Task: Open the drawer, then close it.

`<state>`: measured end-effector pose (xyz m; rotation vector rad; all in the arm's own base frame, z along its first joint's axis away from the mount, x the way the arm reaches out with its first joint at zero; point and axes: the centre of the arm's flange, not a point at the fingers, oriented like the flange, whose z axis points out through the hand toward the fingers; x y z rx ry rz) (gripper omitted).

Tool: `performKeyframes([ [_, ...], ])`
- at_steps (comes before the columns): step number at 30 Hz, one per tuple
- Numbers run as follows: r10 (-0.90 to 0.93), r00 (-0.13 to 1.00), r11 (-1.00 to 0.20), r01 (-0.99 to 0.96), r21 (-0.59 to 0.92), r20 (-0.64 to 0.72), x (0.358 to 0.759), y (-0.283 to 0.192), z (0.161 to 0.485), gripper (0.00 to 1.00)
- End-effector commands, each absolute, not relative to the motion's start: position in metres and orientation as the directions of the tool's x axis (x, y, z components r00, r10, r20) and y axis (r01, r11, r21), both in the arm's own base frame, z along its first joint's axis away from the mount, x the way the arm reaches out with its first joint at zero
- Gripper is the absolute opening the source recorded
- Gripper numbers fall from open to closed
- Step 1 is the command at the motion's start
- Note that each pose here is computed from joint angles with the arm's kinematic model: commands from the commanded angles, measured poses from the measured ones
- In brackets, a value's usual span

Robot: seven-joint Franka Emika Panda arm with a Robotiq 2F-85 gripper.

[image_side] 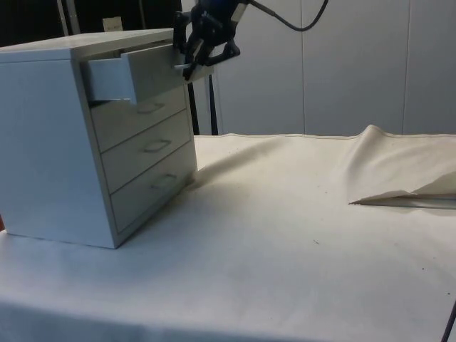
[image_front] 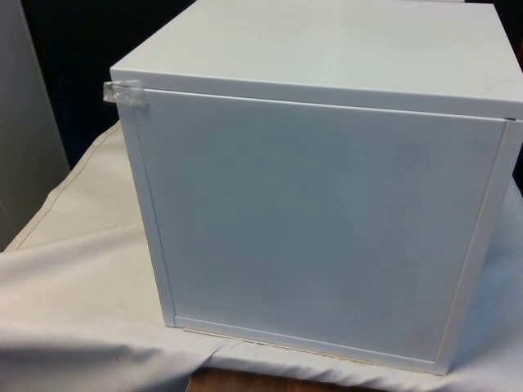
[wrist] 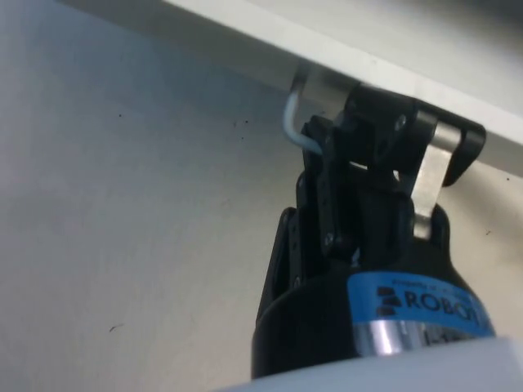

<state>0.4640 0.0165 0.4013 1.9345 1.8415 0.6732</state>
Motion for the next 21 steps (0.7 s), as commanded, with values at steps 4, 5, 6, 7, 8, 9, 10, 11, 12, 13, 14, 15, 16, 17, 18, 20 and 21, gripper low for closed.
performKeyframes([
  [4, 0.997, 0.017, -0.057, 0.814, 0.579, 0.075, 0.449, 0.015, 0.399, 0.0],
  [5, 0.997, 0.015, -0.055, 0.814, 0.578, 0.074, 0.449, 0.016, 0.398, 0.0],
  [6, 0.997, 0.011, -0.052, 0.814, 0.578, 0.074, 0.447, 0.018, 0.398, 0.0],
  [7, 0.997, 0.009, -0.051, 0.814, 0.579, 0.074, 0.447, 0.018, 0.399, 0.0],
  [8, 0.997, 0.009, -0.051, 0.814, 0.579, 0.074, 0.447, 0.018, 0.399, 0.0],
  [9, 0.997, 0.006, -0.049, 0.815, 0.578, 0.076, 0.444, 0.021, 0.398, 0.0],
  [10, 0.997, 0.004, -0.048, 0.815, 0.578, 0.077, 0.443, 0.021, 0.398, 0.0],
  [11, 0.997, 0.003, -0.048, 0.815, 0.578, 0.078, 0.442, 0.022, 0.398, 0.0],
  [12, 0.996, 0.003, -0.056, 0.814, 0.578, 0.093, 0.449, 0.025, 0.401, 0.0],
  [13, 0.997, 0.001, -0.047, 0.815, 0.578, 0.079, 0.441, 0.023, 0.398, 0.0],
  [14, 0.997, 0.0, -0.047, 0.815, 0.577, 0.08, 0.439, 0.023, 0.398, 0.0],
  [15, 0.997, -0.003, -0.046, 0.815, 0.578, 0.083, 0.437, 0.024, 0.398, 0.0],
  [16, 0.996, -0.004, -0.045, 0.815, 0.578, 0.084, 0.436, 0.025, 0.398, 0.0],
  [17, 0.996, -0.006, -0.044, 0.815, 0.578, 0.085, 0.435, 0.026, 0.398, 0.0],
  [18, 0.996, -0.006, -0.045, 0.815, 0.577, 0.086, 0.434, 0.026, 0.398, 0.0],
  [20, 0.996, -0.007, -0.046, 0.815, 0.578, 0.09, 0.431, 0.025, 0.398, 0.0],
  [21, 0.994, -0.004, -0.058, 0.814, 0.578, 0.105, 0.441, 0.027, 0.402, 0.0],
])
